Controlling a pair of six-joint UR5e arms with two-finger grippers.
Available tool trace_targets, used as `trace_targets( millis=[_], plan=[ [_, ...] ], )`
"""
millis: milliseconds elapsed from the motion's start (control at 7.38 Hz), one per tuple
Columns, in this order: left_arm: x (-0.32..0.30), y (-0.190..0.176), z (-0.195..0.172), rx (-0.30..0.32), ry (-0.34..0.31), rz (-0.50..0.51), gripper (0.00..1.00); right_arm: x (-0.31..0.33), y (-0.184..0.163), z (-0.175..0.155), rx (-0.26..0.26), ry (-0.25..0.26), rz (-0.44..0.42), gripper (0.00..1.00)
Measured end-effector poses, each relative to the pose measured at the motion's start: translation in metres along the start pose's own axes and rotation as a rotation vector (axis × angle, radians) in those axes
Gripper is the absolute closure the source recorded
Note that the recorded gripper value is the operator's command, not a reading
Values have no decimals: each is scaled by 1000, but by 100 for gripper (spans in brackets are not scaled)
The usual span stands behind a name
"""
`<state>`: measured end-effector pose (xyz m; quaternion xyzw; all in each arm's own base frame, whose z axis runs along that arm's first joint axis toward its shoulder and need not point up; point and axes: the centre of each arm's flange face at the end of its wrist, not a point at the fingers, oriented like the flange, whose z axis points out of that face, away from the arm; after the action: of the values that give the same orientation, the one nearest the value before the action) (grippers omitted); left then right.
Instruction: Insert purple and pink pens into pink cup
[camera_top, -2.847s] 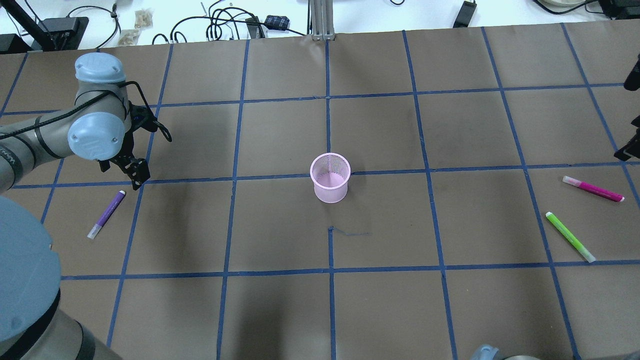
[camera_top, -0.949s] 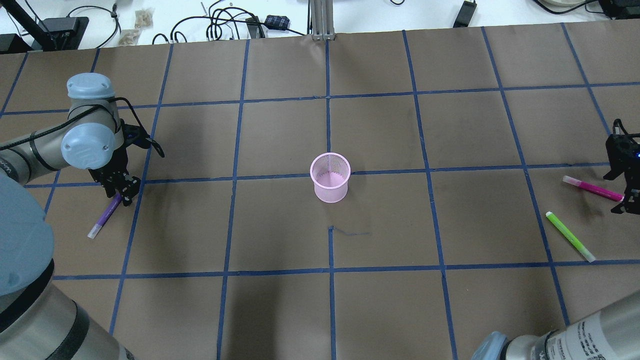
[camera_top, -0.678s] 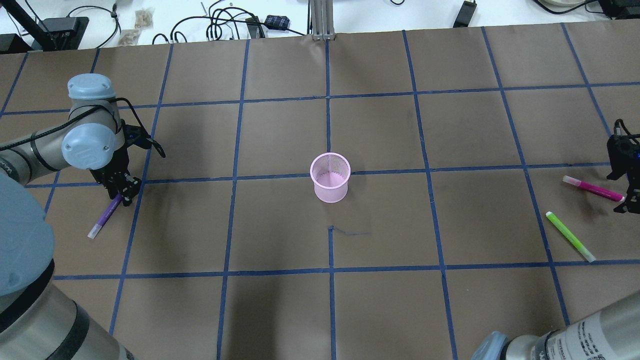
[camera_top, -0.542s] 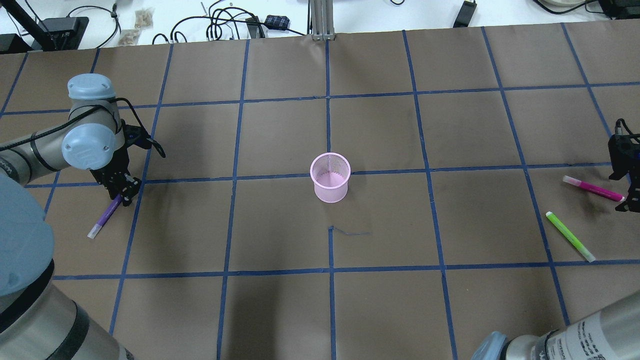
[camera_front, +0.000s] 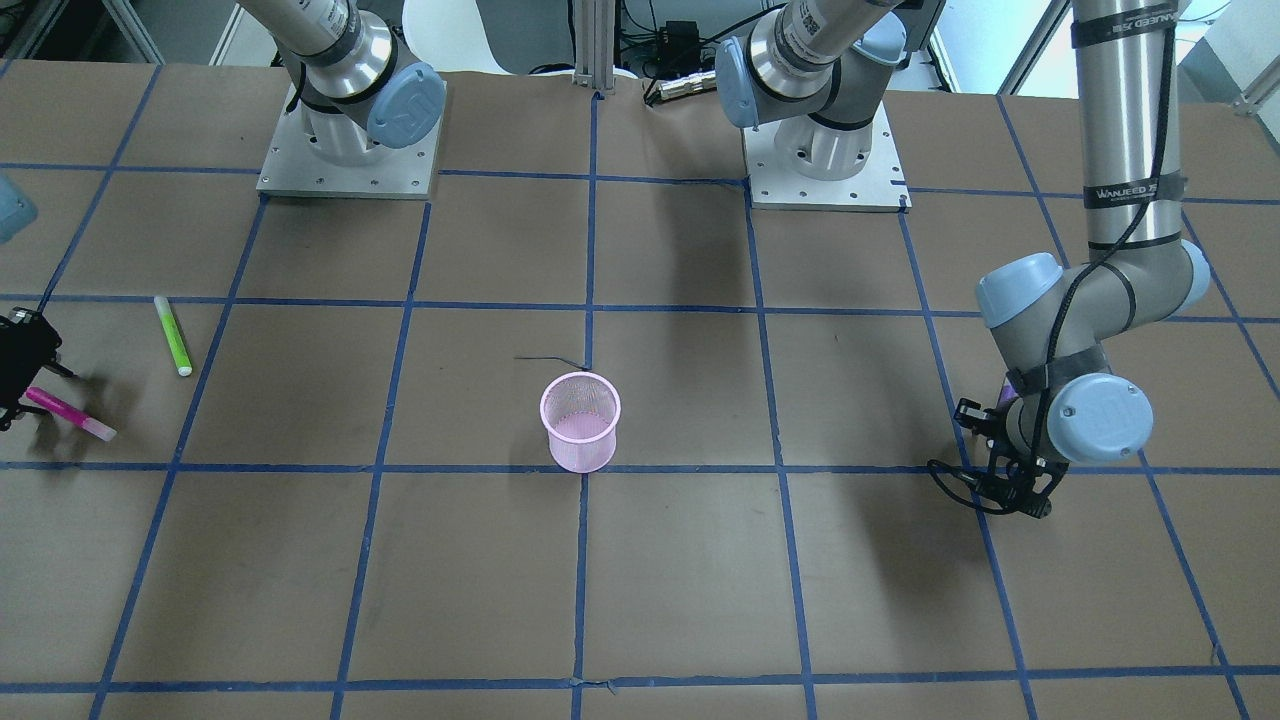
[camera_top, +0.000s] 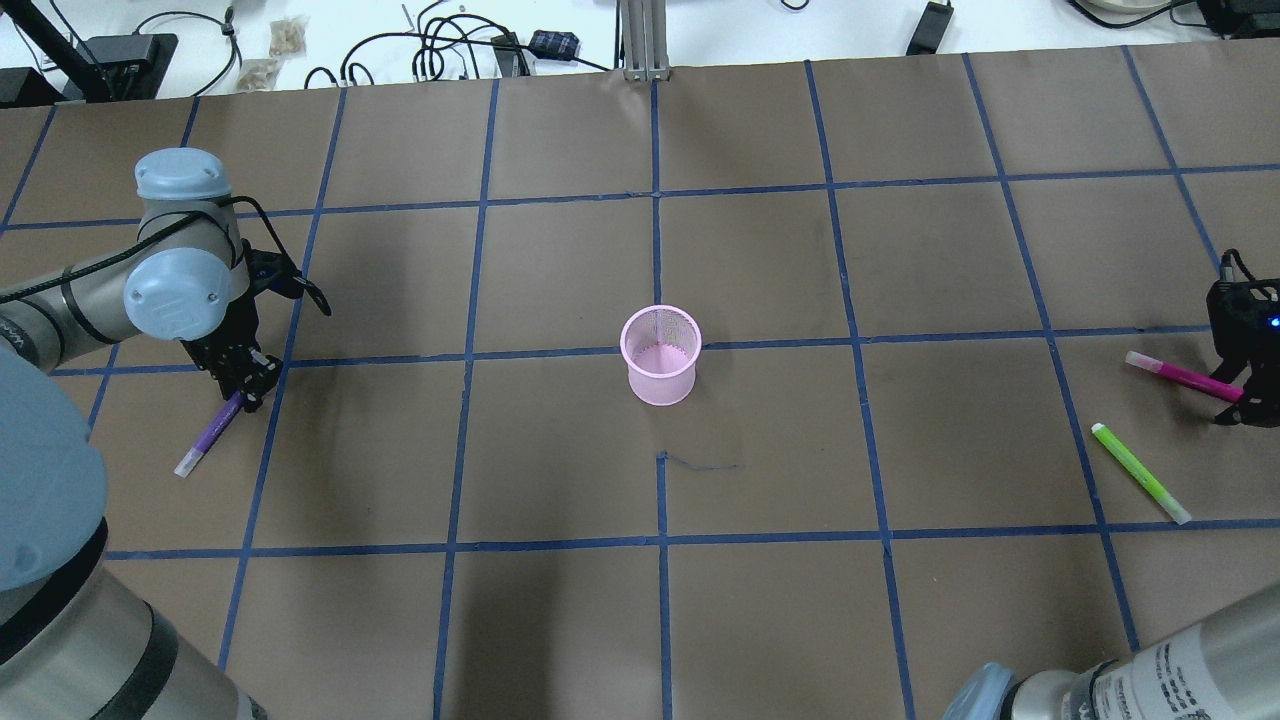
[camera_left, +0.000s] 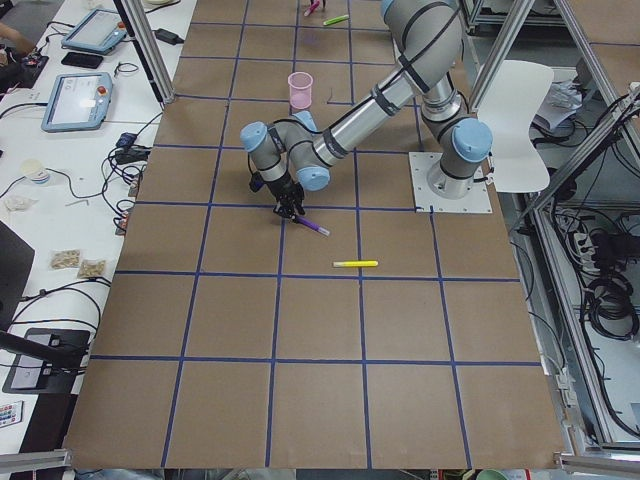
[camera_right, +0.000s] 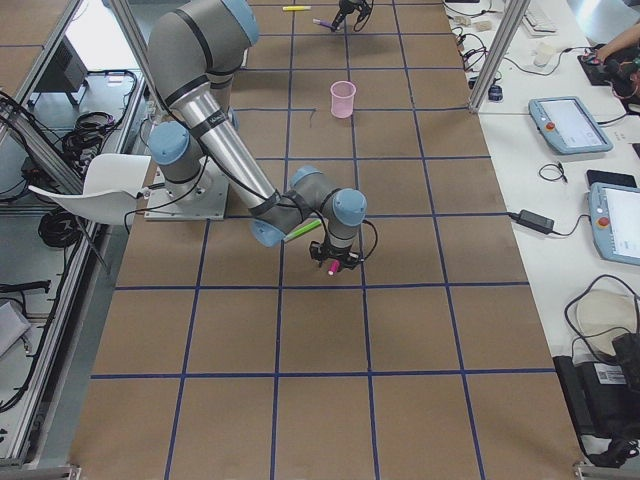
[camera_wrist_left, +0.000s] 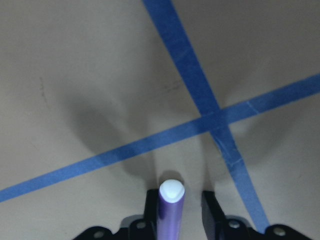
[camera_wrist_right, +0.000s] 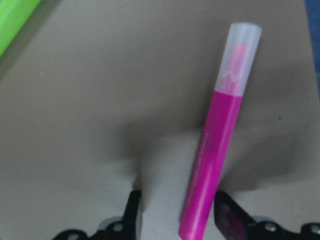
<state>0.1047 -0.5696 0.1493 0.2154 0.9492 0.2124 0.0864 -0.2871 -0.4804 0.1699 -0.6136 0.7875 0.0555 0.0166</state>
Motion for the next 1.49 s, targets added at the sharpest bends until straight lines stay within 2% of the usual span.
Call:
trace_targets(
  millis=[407, 678, 814, 1085, 1492],
  plan=[
    [-1, 0, -1, 4, 3, 2, 100, 1, 7, -13, -73, 28, 4, 100],
    [-1, -1, -1, 11, 8, 1, 100, -1, -5, -51, -120, 77, -1, 100],
    [0, -1, -3, 15, 10, 1, 100, 2, -33, -76, -156, 111, -32, 100],
    [-1, 1, -6, 19, 6, -1, 100, 5, -124, -127, -231, 147, -74, 100],
    [-1, 5, -12, 19, 4, -1, 100, -4, -270, -205, -243, 87, 32, 100]
  ],
)
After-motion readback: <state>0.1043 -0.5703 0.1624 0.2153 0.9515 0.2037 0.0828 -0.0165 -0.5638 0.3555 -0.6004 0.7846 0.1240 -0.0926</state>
